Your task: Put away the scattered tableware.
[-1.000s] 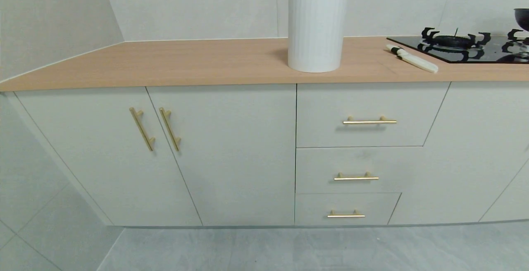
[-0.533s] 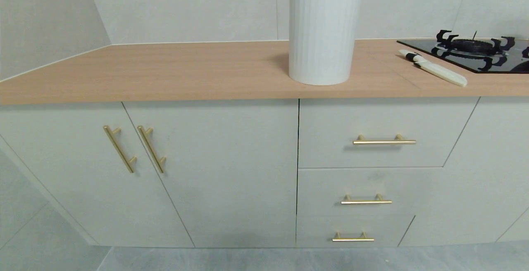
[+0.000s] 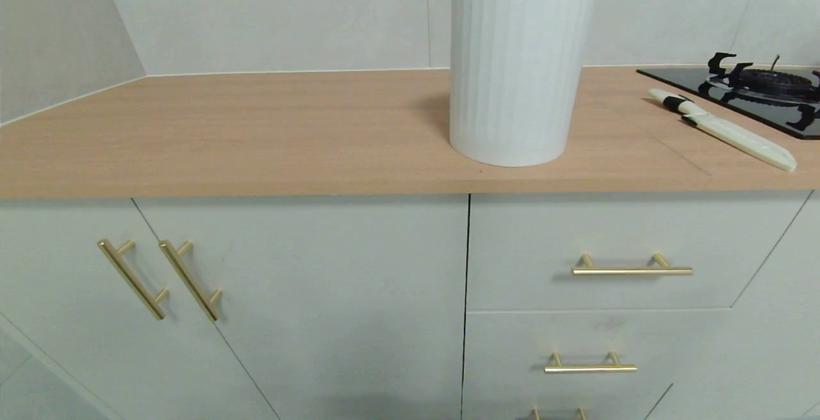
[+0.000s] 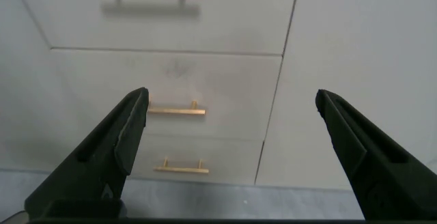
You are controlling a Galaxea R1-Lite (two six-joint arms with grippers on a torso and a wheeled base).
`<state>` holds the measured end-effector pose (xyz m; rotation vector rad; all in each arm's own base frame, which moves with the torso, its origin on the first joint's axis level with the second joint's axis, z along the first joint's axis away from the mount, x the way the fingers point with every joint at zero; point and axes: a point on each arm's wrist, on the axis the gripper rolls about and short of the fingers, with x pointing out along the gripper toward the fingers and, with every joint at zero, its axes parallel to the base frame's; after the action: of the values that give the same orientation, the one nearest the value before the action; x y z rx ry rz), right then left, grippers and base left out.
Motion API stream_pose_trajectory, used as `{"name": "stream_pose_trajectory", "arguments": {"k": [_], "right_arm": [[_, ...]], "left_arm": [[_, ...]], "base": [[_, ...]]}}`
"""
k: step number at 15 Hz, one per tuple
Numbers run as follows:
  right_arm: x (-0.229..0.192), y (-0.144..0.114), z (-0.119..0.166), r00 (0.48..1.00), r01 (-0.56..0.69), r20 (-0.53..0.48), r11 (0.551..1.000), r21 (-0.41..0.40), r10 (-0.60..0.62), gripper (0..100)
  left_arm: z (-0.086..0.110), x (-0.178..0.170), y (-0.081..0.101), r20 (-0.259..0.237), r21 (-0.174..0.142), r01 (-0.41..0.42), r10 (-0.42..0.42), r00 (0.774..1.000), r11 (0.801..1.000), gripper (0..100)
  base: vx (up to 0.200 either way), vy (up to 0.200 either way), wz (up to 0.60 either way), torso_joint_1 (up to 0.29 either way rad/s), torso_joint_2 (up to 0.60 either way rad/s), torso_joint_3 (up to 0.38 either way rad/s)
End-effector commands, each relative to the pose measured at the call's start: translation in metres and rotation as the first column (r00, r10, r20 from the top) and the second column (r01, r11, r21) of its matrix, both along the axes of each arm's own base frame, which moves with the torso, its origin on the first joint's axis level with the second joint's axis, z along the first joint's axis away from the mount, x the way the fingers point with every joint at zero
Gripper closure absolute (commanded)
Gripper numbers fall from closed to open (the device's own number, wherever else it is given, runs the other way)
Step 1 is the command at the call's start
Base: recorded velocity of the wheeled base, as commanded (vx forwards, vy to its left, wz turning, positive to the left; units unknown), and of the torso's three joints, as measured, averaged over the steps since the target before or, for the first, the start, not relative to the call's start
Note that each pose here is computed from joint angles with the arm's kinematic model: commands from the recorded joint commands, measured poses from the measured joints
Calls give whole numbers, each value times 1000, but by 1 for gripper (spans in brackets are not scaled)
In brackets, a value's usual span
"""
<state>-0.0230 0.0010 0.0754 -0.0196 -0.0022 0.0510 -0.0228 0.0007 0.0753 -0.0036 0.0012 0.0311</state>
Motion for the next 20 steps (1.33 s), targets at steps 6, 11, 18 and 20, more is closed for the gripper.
{"name": "stream_pose_trajectory", "arguments": {"k": [6,11,18,20], "right_arm": [[0,0,0,1000,2,-2,1000,0,-2,0],[0,0,0,1000,2,-2,1000,0,-2,0],[0,0,0,1000,2,-2,1000,0,-2,0],[0,0,0,1000,2,-2,1000,0,-2,0]], "left_arm": [[0,0,0,0,1,-1,1,1000,1000,0],[0,0,0,1,-1,-1,1,1000,1000,0],[0,0,0,1,-1,-1,1,1000,1000,0],[0,0,0,0,1,-1,1,1000,1000,0]], "base": [[0,0,-100,0,0,2],[0,0,0,0,0,0],[0,0,0,0,0,0],[0,-200,0,0,2,2]]}}
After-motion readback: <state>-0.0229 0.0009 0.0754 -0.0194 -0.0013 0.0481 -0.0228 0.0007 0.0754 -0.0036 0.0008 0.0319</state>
